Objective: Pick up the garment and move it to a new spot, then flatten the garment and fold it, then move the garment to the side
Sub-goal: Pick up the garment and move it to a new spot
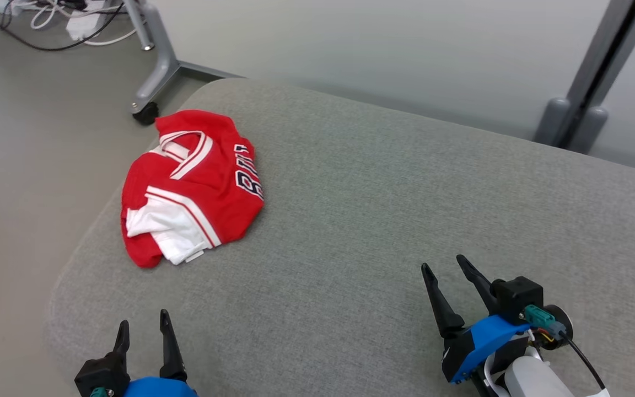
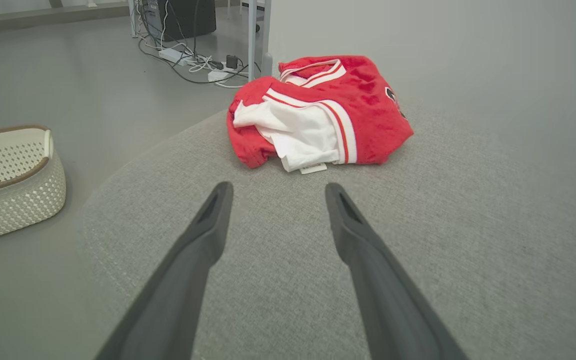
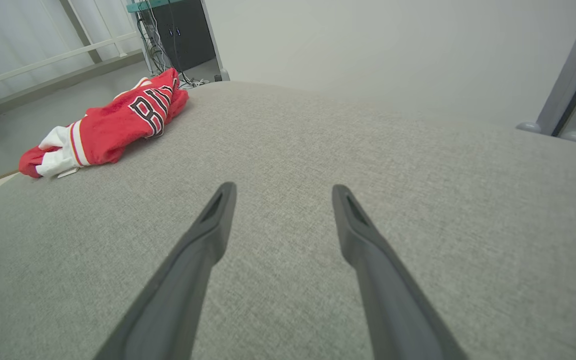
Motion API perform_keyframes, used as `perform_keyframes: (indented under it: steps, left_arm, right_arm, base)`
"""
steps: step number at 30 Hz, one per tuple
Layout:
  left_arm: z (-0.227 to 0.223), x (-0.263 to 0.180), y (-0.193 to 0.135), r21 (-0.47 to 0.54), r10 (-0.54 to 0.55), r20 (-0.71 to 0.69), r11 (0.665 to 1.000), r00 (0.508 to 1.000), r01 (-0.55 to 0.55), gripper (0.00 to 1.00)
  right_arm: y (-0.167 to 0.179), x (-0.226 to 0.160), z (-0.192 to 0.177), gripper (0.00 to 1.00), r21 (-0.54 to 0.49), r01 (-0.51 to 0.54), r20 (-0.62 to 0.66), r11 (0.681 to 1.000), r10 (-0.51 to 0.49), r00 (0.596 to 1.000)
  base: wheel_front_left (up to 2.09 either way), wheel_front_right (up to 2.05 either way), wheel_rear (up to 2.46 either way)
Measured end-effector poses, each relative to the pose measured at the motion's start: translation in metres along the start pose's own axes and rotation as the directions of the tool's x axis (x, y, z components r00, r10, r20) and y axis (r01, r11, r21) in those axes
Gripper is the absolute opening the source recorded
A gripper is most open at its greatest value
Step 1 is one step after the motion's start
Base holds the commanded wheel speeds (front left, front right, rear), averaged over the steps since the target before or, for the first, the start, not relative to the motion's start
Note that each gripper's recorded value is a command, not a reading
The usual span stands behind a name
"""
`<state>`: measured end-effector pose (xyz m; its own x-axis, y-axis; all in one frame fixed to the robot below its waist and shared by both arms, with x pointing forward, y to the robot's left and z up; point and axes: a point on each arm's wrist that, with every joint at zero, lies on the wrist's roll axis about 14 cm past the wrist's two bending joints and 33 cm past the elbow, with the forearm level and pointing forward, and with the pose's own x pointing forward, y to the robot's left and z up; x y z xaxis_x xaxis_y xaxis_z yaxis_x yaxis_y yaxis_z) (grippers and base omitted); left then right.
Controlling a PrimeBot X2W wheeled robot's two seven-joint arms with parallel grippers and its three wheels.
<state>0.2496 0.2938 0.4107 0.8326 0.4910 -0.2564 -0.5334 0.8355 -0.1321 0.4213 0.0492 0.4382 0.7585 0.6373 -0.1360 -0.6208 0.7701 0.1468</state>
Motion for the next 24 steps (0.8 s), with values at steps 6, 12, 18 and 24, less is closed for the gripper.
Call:
perform_keyframes:
  steps: [6, 12, 18, 24]
  left_arm:
    - [-0.003, -0.009, 0.021, -0.011, 0.074, -0.011, 0.997, 0.997, -0.074, 1.00]
    - [0.001, 0.000, 0.020, -0.006, 0.069, -0.008, 0.998, 0.998, -0.069, 1.00]
    - [0.021, 0.043, 0.006, 0.009, 0.017, 0.024, 1.000, 1.000, -0.017, 1.00]
    - [0.036, 0.092, -0.002, 0.080, -0.042, 0.022, 0.996, 0.999, 0.040, 1.00]
  right_arm:
    - [0.021, 0.014, -0.012, 1.00, 0.009, -0.070, -0.028, 0.998, 0.070, 0.997]
    - [0.018, 0.015, -0.016, 1.00, 0.011, -0.071, -0.034, 0.997, 0.072, 0.997]
    - [-0.004, 0.024, -0.009, 1.00, -0.003, -0.052, 0.001, 0.999, 0.052, 0.999]
    - [-0.026, 0.027, -0.014, 1.00, -0.002, -0.031, 0.006, 1.000, 0.031, 1.000]
  base:
    - [0.00, 0.00, 0.00]
    - [0.00, 0.00, 0.00]
    - [0.00, 0.00, 0.00]
    - [0.00, 0.00, 0.00]
